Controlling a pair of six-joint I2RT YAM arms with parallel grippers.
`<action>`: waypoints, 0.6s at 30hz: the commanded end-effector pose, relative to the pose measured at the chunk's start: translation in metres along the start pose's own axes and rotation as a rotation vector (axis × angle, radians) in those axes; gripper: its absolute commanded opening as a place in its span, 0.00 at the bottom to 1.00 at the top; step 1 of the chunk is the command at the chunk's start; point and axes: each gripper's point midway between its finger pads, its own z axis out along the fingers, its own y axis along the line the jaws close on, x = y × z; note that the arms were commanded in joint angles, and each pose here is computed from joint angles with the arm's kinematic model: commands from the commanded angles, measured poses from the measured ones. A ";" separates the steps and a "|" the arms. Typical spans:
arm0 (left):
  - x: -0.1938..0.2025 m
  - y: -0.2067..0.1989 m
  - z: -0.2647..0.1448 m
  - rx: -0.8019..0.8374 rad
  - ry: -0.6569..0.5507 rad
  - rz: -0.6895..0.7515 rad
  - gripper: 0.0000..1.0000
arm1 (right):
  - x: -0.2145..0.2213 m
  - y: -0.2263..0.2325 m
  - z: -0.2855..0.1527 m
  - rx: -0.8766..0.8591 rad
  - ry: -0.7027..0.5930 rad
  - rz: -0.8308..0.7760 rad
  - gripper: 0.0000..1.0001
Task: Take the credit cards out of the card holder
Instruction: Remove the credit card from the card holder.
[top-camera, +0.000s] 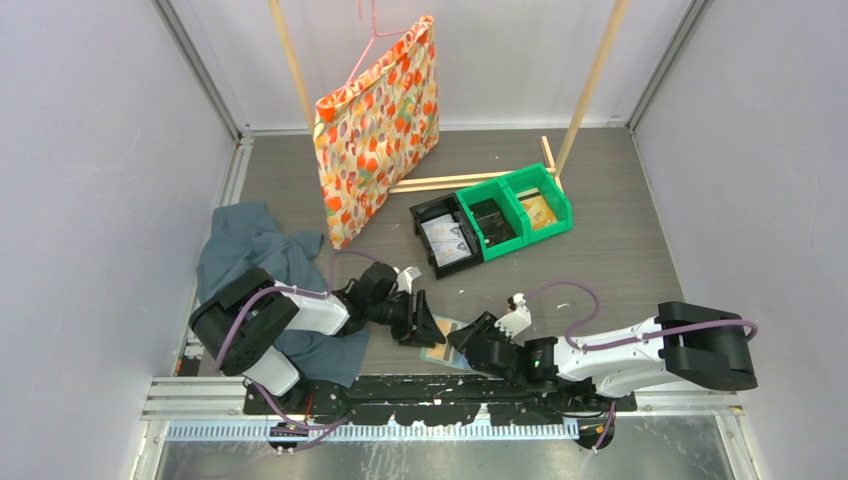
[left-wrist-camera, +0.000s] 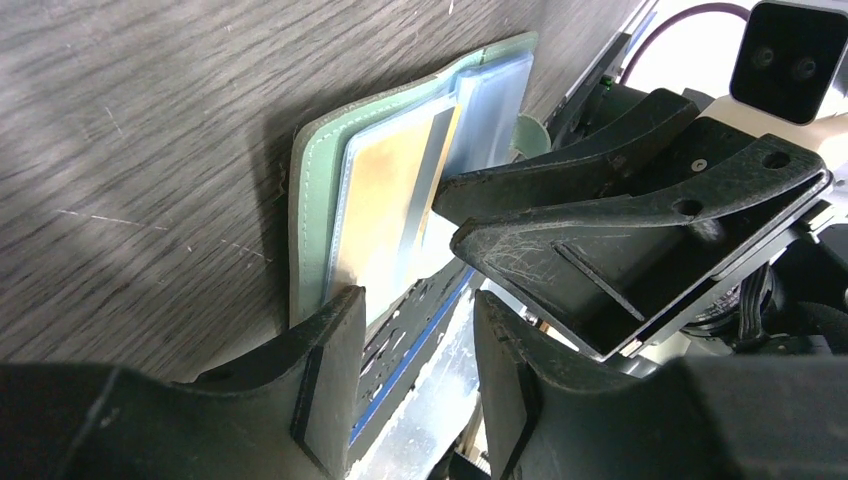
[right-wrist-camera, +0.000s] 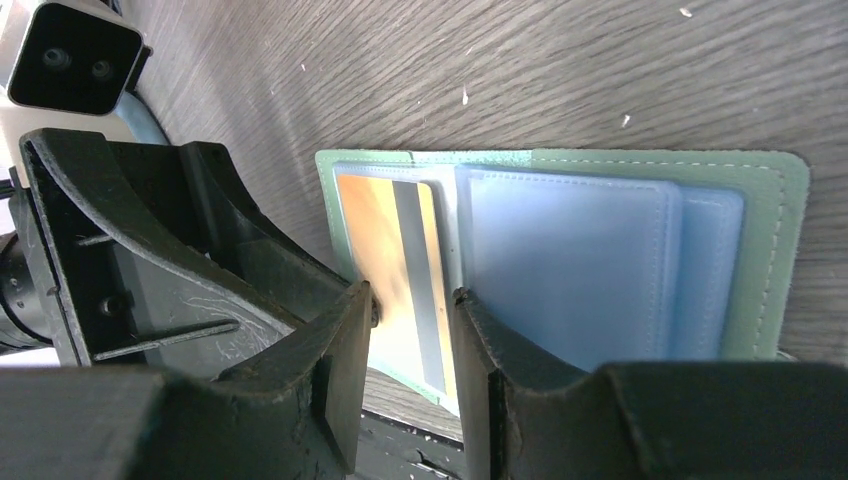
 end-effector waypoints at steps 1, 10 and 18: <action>0.003 0.013 0.003 -0.029 0.002 -0.007 0.46 | -0.013 -0.006 0.000 0.008 -0.074 0.047 0.41; 0.003 0.013 0.006 -0.024 0.010 -0.013 0.46 | -0.004 -0.025 0.010 -0.002 -0.050 0.117 0.38; 0.003 0.014 0.007 -0.023 0.016 -0.014 0.45 | -0.003 -0.022 0.010 -0.072 -0.039 0.122 0.29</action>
